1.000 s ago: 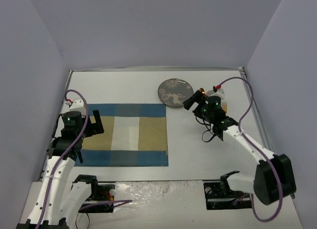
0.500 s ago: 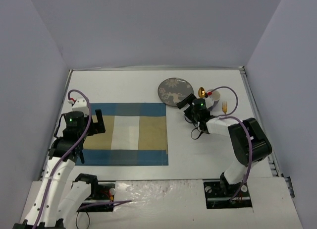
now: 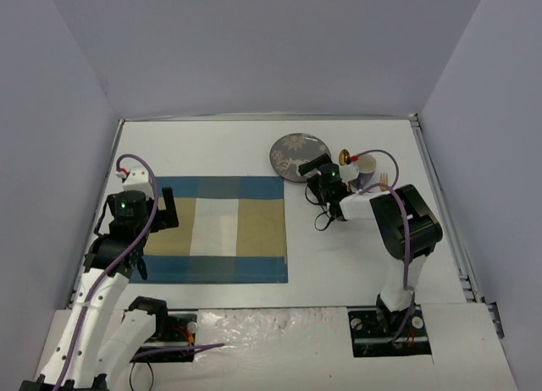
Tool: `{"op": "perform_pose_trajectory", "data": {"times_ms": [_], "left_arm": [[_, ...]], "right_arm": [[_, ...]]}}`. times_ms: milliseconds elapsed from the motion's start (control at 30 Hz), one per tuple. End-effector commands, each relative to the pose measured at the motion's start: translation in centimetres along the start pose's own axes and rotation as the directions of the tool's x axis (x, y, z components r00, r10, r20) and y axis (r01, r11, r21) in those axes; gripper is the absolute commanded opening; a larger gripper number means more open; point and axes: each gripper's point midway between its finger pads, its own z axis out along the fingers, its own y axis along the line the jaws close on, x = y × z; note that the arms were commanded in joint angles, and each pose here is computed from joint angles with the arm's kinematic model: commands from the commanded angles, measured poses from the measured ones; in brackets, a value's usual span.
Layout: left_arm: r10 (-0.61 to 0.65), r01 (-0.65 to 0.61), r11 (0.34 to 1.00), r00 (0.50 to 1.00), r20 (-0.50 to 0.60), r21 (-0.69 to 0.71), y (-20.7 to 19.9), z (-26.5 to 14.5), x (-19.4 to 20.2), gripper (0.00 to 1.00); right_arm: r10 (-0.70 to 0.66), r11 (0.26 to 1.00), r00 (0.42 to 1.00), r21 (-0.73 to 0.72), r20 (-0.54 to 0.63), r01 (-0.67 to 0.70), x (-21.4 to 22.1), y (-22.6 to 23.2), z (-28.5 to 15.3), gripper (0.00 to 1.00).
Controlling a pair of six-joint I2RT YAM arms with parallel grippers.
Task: Set the dinner table for one person
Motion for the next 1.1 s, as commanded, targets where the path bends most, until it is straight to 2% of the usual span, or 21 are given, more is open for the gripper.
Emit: {"op": "perform_pose_trajectory", "data": {"times_ms": [0, 200, 300, 400, 633, 900, 1067], "left_arm": [[-0.005, 0.006, 1.0, 0.996, 0.089, -0.012, 0.1, -0.8, -3.1, 0.97], [0.001, 0.0, 1.0, 0.996, 0.094, -0.011, 0.0, -0.9, -3.2, 0.97], [0.006, -0.005, 1.0, 0.995, 0.095, -0.003, -0.2, -1.0, -3.2, 0.97], [0.009, -0.009, 1.0, 0.996, 0.092, 0.0, -0.3, -0.9, -3.1, 0.97], [0.016, -0.016, 1.0, 0.996, 0.088, 0.003, -0.4, -0.9, -3.0, 0.97], [0.018, -0.018, 1.0, 0.996, 0.086, 0.005, -0.4, -0.9, -3.0, 0.97], [0.017, -0.017, 1.0, 0.996, 0.085, 0.002, -0.4, -0.8, -2.9, 0.97]], "right_arm": [[0.089, 0.996, 0.994, 0.008, 0.066, -0.09, -0.6, 0.9, 1.4, 0.82], [0.138, 0.989, 0.988, 0.042, 0.073, -0.142, 0.0, -0.3, 2.2, 0.68], [0.169, 0.983, 0.983, 0.063, 0.074, -0.173, 0.3, -1.3, 2.5, 0.54], [0.202, 0.976, 0.976, 0.061, 0.083, -0.207, 0.3, -1.7, 2.4, 0.31], [0.249, 0.968, 0.964, -0.009, 0.093, -0.249, -0.4, -0.4, 1.5, 0.01], [0.288, 0.946, 0.951, -0.187, 0.108, -0.266, -3.1, 4.9, -1.0, 0.0], [0.29, 0.904, 0.953, -0.353, 0.09, -0.241, -5.1, 10.3, -3.3, 0.0]]}}
